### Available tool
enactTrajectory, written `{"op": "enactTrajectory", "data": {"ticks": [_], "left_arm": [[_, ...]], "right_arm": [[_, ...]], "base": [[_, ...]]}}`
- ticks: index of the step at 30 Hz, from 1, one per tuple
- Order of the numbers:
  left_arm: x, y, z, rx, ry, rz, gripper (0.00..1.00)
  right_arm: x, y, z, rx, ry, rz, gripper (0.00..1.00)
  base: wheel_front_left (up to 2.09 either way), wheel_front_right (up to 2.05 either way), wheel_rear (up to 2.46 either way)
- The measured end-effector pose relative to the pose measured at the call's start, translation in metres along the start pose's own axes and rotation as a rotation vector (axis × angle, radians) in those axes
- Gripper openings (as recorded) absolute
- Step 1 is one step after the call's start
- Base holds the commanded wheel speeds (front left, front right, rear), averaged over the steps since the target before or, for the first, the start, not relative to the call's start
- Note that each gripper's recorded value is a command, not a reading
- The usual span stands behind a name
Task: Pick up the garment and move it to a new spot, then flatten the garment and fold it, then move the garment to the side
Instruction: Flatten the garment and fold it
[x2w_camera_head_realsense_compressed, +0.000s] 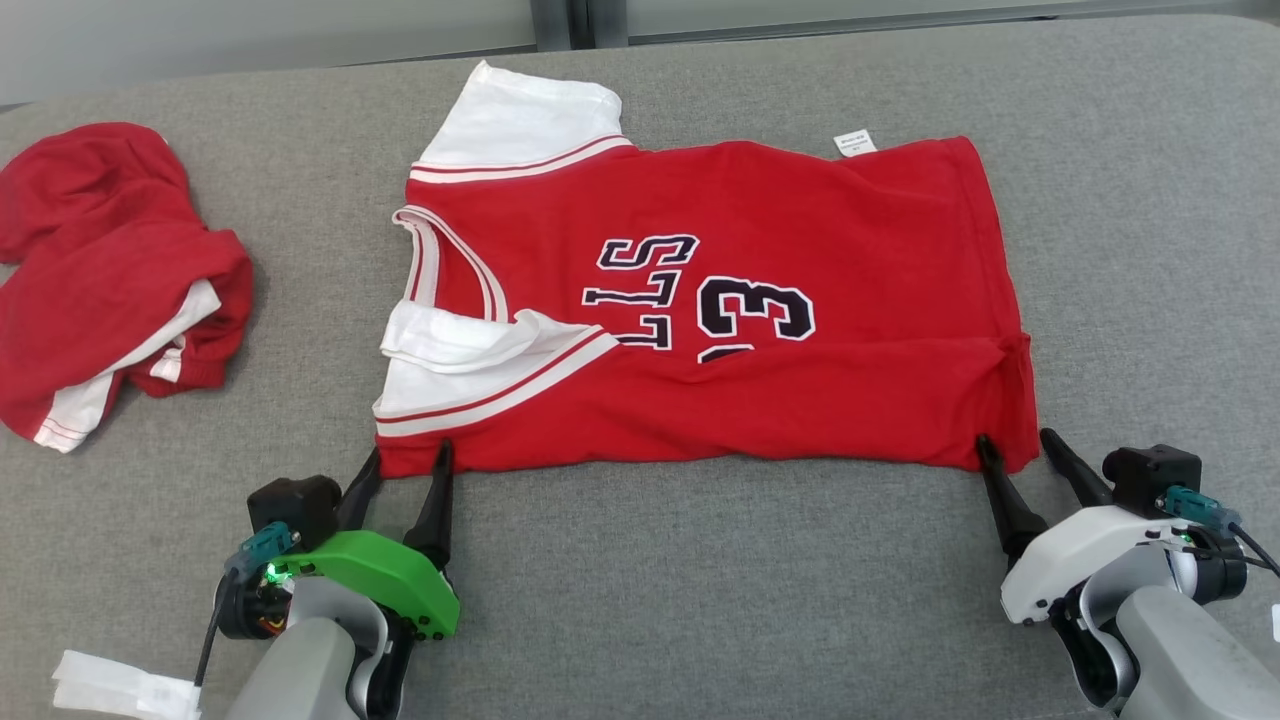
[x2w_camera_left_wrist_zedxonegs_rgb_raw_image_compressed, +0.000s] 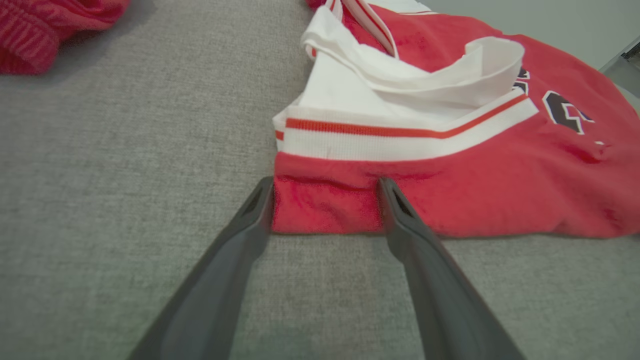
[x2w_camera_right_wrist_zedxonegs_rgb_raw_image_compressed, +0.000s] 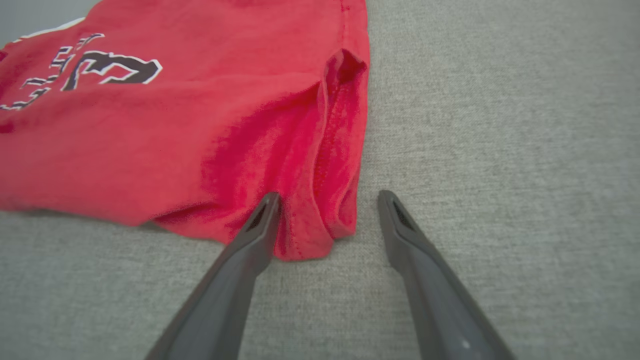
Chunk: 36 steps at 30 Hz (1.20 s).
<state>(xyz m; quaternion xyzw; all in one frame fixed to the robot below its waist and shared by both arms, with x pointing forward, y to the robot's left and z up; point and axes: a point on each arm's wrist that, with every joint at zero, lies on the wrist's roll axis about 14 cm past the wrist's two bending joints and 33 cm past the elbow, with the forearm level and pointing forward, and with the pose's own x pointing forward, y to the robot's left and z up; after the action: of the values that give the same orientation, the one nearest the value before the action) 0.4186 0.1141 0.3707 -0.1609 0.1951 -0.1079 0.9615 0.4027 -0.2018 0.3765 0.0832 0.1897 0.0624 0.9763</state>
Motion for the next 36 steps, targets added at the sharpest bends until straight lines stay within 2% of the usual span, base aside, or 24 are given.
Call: {"op": "enactTrajectory", "data": {"ticks": [1,2,3,9,16,21,28,29,30,31,32,36], "left_arm": [[0.001,-0.001,-0.002,-0.005,0.007,0.000,0.40],[0.003,-0.001,-0.003,-0.008,0.014,-0.001,0.17],[0.004,-0.001,-0.004,-0.009,0.020,-0.001,0.00],[0.004,0.000,0.002,-0.031,0.008,0.003,0.00],[-0.015,0.001,0.027,-0.068,-0.093,0.001,0.00],[-0.045,0.001,0.015,-0.088,-0.103,0.008,0.00],[-0.077,-0.012,-0.011,-0.135,-0.082,0.018,0.00],[-0.081,-0.011,-0.014,-0.138,-0.075,0.027,0.00],[-0.083,-0.011,-0.016,-0.135,-0.071,0.030,0.38],[-0.084,-0.012,-0.014,-0.141,-0.082,0.031,0.93],[-0.084,-0.013,-0.011,-0.150,-0.093,0.030,1.00],[-0.084,-0.012,0.011,-0.108,-0.162,0.029,1.00]], "right_arm": [[0.001,0.001,0.000,0.009,-0.001,-0.001,0.00],[0.002,0.001,0.000,0.016,-0.001,-0.003,0.00],[0.003,0.000,0.000,0.025,-0.001,-0.007,0.00],[0.005,0.003,0.006,0.050,-0.021,-0.009,0.00],[-0.012,0.007,0.023,0.046,-0.088,0.013,0.00],[-0.040,0.002,0.022,0.051,-0.110,0.007,0.00],[-0.071,-0.009,0.004,0.090,-0.055,-0.035,0.00],[-0.073,-0.009,0.002,0.098,-0.048,-0.039,0.39],[-0.075,-0.007,0.000,0.093,-0.044,-0.037,1.00],[-0.077,-0.006,0.001,0.086,-0.044,-0.035,1.00],[-0.077,-0.005,0.002,0.084,-0.050,-0.036,1.00],[-0.077,0.002,0.022,0.043,-0.121,-0.023,1.00]], "base": [[0.00,0.00,0.00],[0.00,0.00,0.00],[0.00,0.00,0.00],[0.00,0.00,0.00],[0.00,0.00,0.00],[0.00,0.00,0.00],[0.00,0.00,0.00],[0.00,0.00,0.00],[0.00,0.00,0.00],[0.00,0.00,0.00],[0.00,0.00,0.00],[0.00,0.00,0.00]]}}
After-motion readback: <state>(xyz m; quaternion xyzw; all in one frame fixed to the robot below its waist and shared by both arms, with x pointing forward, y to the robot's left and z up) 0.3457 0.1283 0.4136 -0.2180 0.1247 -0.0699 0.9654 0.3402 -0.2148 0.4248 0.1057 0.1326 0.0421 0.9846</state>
